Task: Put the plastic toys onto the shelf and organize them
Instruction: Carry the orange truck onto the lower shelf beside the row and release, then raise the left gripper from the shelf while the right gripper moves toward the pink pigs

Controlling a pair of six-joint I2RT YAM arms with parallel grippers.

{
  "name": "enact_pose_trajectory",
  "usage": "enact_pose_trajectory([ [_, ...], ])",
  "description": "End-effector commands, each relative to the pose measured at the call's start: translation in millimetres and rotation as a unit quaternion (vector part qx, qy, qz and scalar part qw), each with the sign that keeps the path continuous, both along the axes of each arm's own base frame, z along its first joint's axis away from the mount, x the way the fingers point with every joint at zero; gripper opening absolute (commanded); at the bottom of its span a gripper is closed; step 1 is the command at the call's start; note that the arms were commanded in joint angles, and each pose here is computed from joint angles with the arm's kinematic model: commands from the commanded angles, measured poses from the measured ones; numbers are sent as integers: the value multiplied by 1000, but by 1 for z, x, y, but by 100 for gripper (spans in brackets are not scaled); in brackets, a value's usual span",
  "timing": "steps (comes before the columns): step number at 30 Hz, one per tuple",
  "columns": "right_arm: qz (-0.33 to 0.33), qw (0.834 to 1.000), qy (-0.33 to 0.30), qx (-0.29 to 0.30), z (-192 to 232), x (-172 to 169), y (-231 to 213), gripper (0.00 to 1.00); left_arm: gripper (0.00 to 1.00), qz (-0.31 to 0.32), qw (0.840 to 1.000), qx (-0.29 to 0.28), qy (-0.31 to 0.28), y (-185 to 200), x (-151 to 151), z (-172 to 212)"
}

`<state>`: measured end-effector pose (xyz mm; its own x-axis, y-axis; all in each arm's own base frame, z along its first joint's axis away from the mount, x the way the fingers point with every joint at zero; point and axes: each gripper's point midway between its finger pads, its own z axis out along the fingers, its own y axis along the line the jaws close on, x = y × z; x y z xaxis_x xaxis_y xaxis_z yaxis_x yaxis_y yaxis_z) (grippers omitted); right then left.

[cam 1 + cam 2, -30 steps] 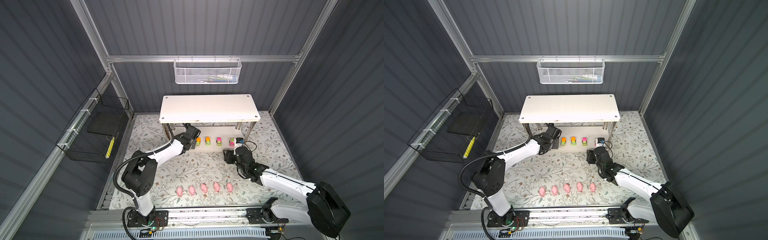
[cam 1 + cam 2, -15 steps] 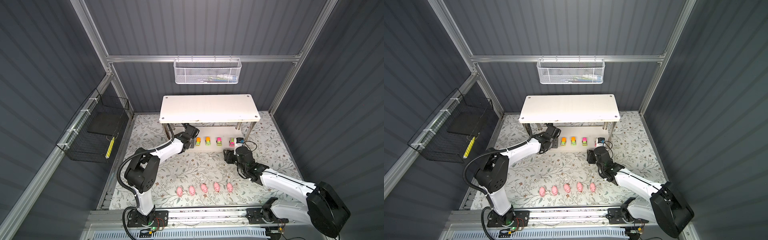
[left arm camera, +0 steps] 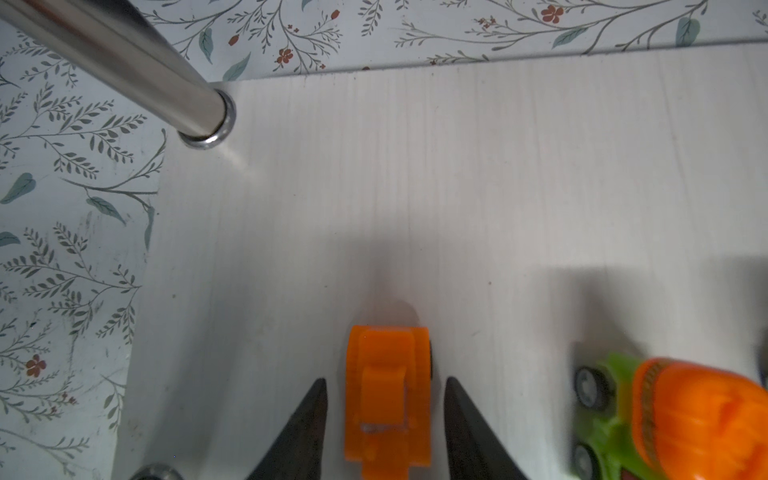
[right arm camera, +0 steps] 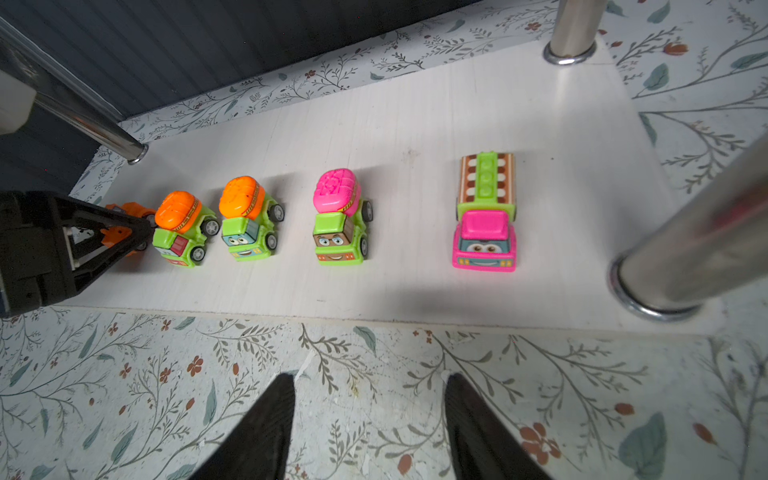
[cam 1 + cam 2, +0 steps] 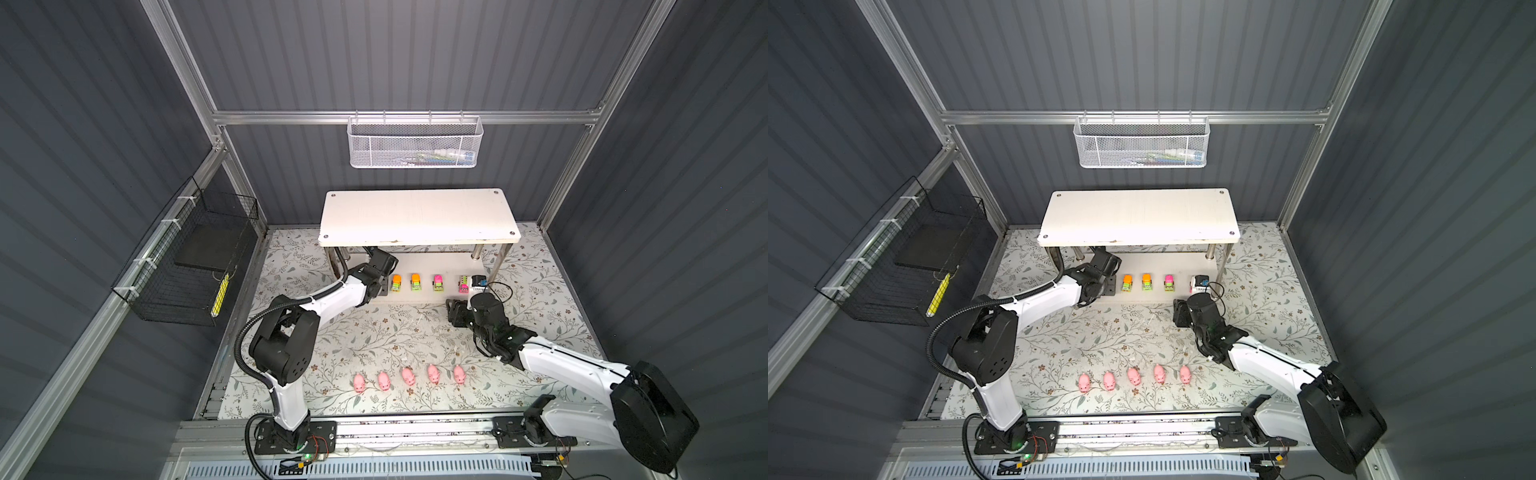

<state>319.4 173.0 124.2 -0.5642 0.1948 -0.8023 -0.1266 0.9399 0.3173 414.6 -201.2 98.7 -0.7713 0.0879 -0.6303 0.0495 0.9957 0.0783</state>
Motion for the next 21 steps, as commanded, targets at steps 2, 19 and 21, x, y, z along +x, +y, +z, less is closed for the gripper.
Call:
enact_pose_trajectory([
  [2, -2, 1000, -5, 5, 2, 3, 1, 60, 50, -5, 999, -28, -26, -4, 4, 33],
  [19, 2, 1000, 4, 9, -2, 5, 5, 60, 61, -51, 990, -124, -42, -30, -18, 66],
  [21, 2, 1000, 5, 9, -3, 6, 5, 60, 61, -53, 989, -129, -42, -32, -21, 65],
])
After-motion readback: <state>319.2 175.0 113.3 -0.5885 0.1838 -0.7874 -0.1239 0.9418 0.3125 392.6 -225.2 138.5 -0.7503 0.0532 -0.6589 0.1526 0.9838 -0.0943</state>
